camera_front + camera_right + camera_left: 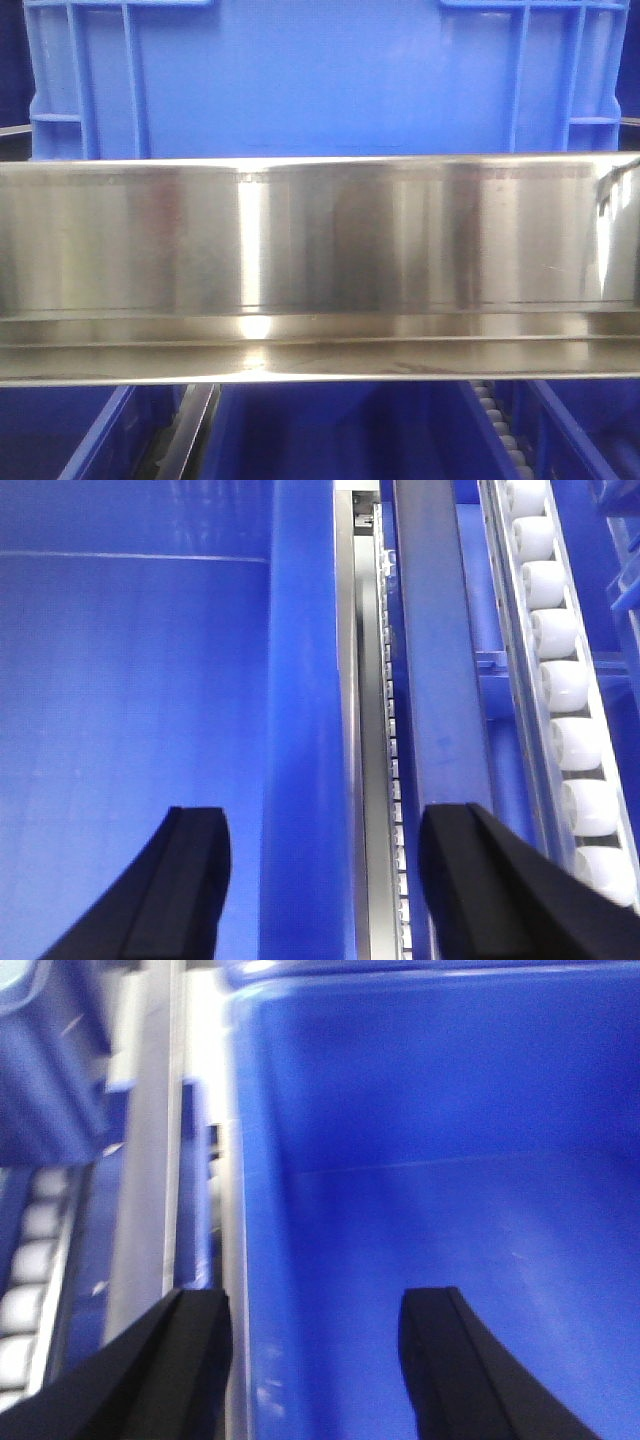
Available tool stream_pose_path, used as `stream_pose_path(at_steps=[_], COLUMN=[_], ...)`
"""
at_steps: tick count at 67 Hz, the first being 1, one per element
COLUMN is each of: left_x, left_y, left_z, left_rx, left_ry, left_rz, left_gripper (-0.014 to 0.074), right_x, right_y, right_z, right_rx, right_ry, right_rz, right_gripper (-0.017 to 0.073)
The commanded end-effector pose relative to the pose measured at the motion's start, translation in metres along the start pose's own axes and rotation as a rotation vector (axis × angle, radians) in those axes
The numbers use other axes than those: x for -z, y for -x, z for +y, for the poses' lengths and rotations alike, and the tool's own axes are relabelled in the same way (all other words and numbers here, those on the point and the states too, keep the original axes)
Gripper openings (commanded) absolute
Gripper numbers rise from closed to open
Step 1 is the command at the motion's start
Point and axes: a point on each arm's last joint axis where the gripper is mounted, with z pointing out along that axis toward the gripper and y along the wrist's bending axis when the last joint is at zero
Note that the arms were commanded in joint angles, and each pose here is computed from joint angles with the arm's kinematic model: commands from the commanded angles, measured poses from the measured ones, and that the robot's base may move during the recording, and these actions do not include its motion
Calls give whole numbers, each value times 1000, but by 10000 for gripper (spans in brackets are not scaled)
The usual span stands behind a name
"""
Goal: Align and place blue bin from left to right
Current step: 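Close both grippers on the blue bin's side walls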
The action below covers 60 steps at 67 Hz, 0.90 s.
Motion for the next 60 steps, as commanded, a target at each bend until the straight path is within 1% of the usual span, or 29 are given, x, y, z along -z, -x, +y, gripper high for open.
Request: stream_pose_path(at_steps=[1,15,31,60], left_x=[-6,-17,-28,-33], left_y=[-1,-7,-16,-19], left_z=[2,1,-1,-2], left_rx=[23,17,17,14], left_ry=[31,47,59,66], left_rz=[14,61,132,151], left_gripper=[296,293,258,254], right_x=[3,3,3,3], right_y=[2,2,2,2], right_z=[1,1,1,1], right_rx=[1,1,1,1], right_ry=[2,2,2,2], right_rz=[-18,-18,-18,-18], right_gripper=[307,307,307,307])
